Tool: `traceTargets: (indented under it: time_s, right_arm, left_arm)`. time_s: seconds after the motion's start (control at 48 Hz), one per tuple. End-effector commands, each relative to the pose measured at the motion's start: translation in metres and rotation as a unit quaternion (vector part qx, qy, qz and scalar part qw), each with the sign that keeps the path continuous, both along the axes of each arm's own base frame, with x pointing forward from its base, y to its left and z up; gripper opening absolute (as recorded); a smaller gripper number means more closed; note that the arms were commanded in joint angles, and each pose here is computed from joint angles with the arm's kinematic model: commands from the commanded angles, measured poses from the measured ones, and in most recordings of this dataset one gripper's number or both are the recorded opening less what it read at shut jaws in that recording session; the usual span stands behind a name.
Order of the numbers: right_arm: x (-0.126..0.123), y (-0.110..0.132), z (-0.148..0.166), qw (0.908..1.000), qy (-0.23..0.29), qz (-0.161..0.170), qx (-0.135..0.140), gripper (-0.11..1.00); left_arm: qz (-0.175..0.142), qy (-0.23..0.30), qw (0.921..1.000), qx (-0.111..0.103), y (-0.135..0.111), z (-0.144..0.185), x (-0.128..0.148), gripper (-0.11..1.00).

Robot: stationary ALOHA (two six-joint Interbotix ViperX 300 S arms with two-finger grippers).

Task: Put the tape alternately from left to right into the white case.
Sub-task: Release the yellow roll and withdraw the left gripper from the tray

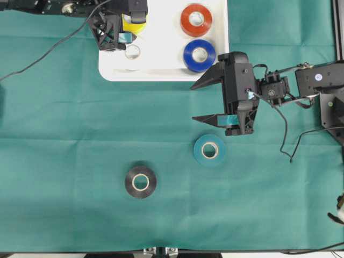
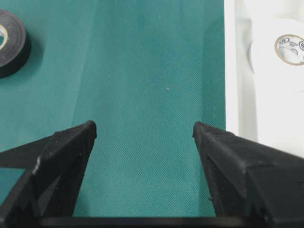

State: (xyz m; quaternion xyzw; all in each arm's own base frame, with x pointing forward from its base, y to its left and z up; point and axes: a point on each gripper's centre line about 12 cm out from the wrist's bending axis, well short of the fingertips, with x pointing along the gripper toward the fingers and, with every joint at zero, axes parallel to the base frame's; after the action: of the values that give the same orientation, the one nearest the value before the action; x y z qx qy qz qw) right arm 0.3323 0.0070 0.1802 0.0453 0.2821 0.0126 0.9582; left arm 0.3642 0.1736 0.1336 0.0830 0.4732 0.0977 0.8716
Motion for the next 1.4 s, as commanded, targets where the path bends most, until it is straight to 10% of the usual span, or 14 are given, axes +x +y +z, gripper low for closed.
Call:
traceTargets:
  time_s: [0.0,0.833,1.374]
  right_arm:
    - [0.003,0.001,0.008,0.9999,-0.014,0.002,0.002,0.88]
    - [0.002,0.001,0.006,0.9999,-0.012,0.002,0.002,0.88]
    - [0.003,0.002,0.008,0.9999,-0.015,0.003,0.002,0.88]
  left_arm:
    - [0.000,-0.022,0.9997,0.010,0.001,0.016,0.004,0.73]
    - [-0.060,-0.038,0.9975,0.005,-0.059,0.037,0.003,0.71]
    - [-0.077,-0.053,0.9941,-0.055,-0.131,0.043,-0.011,0.71]
